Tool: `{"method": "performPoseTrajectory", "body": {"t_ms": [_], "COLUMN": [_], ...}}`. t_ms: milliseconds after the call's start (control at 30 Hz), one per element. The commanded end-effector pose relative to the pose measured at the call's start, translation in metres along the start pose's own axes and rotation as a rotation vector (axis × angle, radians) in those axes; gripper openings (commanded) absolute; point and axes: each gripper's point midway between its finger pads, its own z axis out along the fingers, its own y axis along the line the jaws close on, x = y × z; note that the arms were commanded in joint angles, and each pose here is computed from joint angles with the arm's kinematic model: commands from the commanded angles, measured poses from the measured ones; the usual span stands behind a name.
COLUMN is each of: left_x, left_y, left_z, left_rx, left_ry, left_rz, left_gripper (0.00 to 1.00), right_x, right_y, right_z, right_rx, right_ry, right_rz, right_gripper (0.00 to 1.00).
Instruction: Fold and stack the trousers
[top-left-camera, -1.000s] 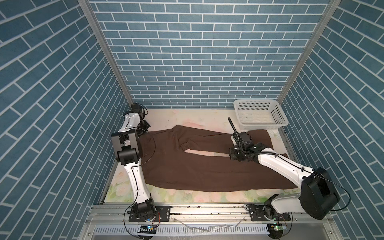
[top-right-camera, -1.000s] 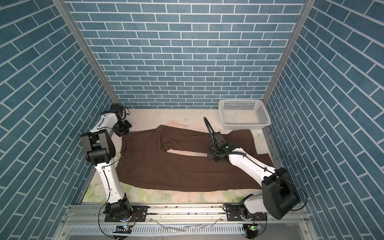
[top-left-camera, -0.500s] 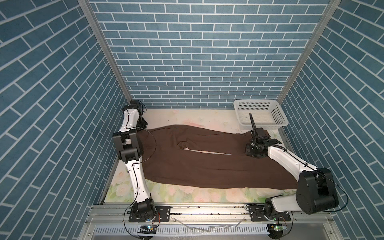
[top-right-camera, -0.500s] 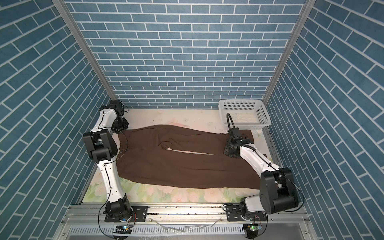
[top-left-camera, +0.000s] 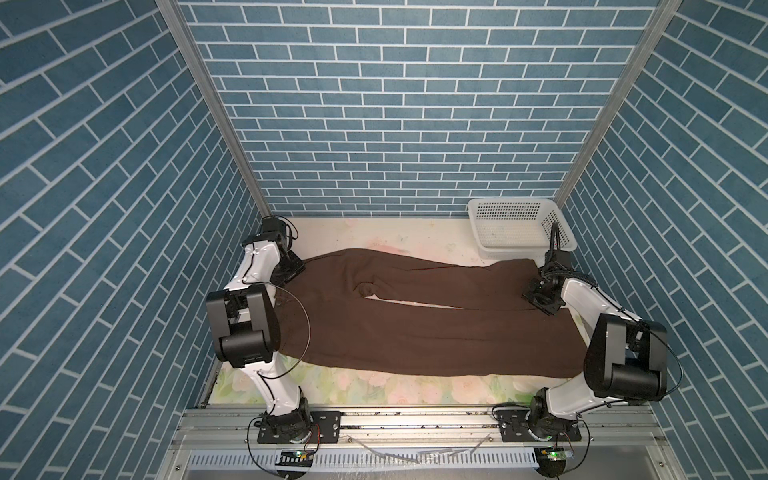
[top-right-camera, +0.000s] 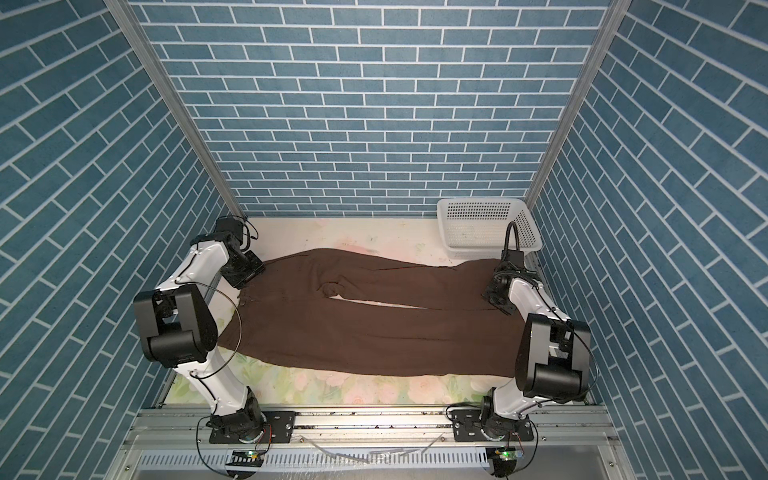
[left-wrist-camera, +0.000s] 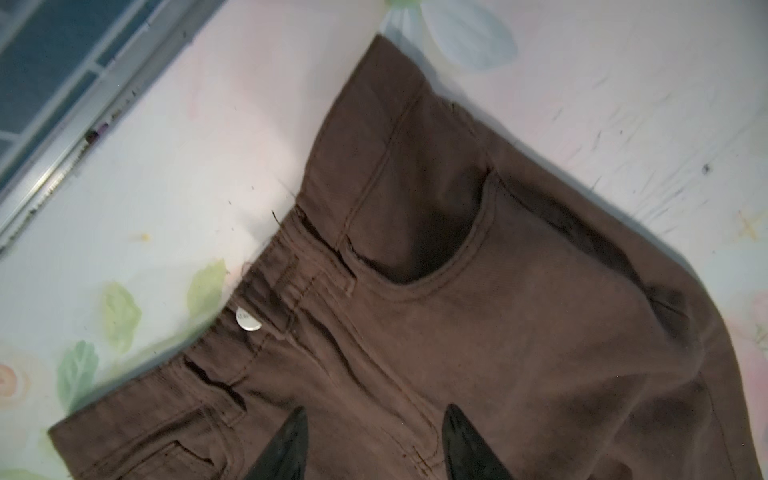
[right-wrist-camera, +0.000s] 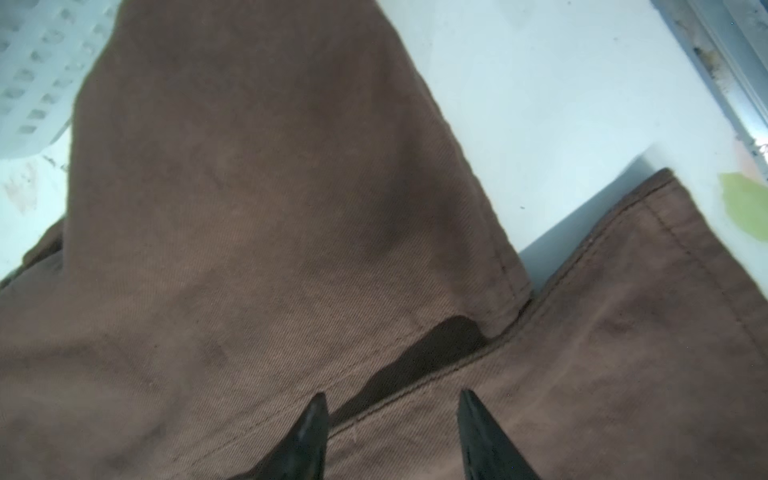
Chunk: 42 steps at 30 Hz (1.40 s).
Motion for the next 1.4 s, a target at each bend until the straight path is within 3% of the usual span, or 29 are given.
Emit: {"method": "performPoseTrajectory", "body": {"t_ms": [0, 167, 433, 633, 867, 1167, 1367], "left_x": [0.021, 0.047, 0.055, 0.056, 0.064, 0.059, 0.039], "left_y": [0.002, 0.016, 0.03, 0.067, 0.126, 0.171, 0.146], "left_z": [0.029, 0.058, 0.078, 0.084, 0.077, 0.055, 0.037], "left_rx": [0.017, 0.002, -0.005, -0.049, -0.14, -0.233, -0.171], "left_ry": [0.06, 0.128, 0.182, 0.199, 0.189, 0.155, 0.092], "left_rz": [-0.031, -0.057, -0.124, -0.22, -0.331, -0.389, -0.343], "left_gripper": [0.55, 0.55, 0.51, 0.53, 0.53, 0.54, 0.55], "right_x": [-0.013, -0.022, -0.027, -0.014, 0.016, 0.041, 0.039], "right_y": [0.013, 0.017, 0.027, 0.014, -0.011, -0.04, -0.055], "right_z": [0.003, 0.015, 0.034, 0.045, 0.045, 0.032, 0.021], "right_rx": [-0.052, -0.047, -0.069, -0.034, 0.028, 0.098, 0.14], "right_ry": [-0.004, 0.007, 0.038, 0.087, 0.122, 0.12, 0.095], "right_rz": [-0.003, -0.007, -0.019, -0.024, 0.018, 0.053, 0.038], "right_gripper": [0.52, 0.51, 0.48, 0.45, 0.44, 0.44, 0.44]}}
